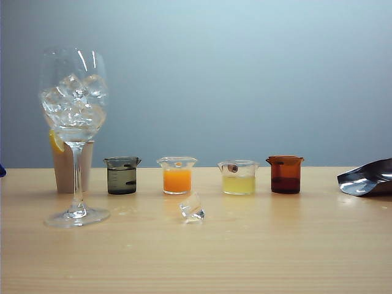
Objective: Pick up the ice scoop on the desk filled with ice cubes, pour the ice into the goblet, and finally put the scoop back on the table.
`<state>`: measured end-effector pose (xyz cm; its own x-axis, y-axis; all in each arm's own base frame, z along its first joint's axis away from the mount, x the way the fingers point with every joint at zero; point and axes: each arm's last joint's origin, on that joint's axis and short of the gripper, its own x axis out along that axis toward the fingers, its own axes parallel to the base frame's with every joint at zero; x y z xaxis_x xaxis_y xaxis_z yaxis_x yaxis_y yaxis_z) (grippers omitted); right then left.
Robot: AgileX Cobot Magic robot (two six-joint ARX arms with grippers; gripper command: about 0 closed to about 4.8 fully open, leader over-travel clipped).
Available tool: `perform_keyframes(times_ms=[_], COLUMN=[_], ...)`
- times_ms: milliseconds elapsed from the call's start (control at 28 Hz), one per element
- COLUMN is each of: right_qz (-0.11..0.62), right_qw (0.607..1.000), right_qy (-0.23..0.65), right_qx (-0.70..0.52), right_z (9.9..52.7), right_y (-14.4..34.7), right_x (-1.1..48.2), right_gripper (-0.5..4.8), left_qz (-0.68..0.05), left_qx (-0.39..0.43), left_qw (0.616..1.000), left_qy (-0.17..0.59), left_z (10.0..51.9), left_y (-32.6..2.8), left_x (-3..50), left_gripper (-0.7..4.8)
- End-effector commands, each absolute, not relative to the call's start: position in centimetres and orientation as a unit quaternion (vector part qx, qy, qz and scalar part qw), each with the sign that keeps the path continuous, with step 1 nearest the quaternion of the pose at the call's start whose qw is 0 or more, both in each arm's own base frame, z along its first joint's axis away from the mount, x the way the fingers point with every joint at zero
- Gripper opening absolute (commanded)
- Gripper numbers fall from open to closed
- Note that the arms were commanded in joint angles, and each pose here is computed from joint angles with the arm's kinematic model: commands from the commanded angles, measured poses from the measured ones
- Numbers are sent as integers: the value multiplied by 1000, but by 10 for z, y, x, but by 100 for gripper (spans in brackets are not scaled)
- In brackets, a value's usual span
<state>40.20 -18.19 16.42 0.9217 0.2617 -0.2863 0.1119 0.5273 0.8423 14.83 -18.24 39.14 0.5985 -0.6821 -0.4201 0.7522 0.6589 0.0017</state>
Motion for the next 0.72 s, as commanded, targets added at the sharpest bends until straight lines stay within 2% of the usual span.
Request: perform_keyframes(times_ms=[36, 322, 393, 465, 501, 572, 608, 644, 679, 715], right_qz=[61, 49, 34, 27, 25, 25, 23, 22, 21, 14], right_qw=[855, 836, 841, 842, 842, 843, 847, 849, 853, 857], right_qy=[189, 220, 225, 222, 219, 214, 212, 210, 206, 201], right_qx=[479, 500, 490, 491, 493, 493, 488, 484, 479, 473], right_z=[169, 176, 180, 181, 183, 185, 188, 191, 194, 197], right_y=[-185, -228, -232, -236, -238, -238, -236, -233, -229, -225], right_x=[401, 360, 346, 334, 326, 312, 305, 300, 296, 292], right_gripper=[479, 479, 424, 407, 374, 201, 92, 27, -15, -7], left_qz=[-403, -404, -404, -404, -406, -413, -418, -418, -418, -418], left_qx=[88, 87, 87, 86, 85, 84, 82, 81, 80, 79], left_qw=[891, 892, 892, 892, 891, 887, 885, 886, 887, 887], left_qy=[187, 185, 185, 185, 186, 187, 186, 184, 181, 178], left_z=[395, 396, 396, 396, 396, 396, 397, 398, 399, 400], left_y=[-181, -180, -180, -180, -180, -180, -179, -178, -178, -177], left_x=[147, 146, 146, 146, 146, 145, 144, 143, 143, 142], left_gripper=[-5, -5, -5, -5, -5, -5, -5, -5, -6, -5])
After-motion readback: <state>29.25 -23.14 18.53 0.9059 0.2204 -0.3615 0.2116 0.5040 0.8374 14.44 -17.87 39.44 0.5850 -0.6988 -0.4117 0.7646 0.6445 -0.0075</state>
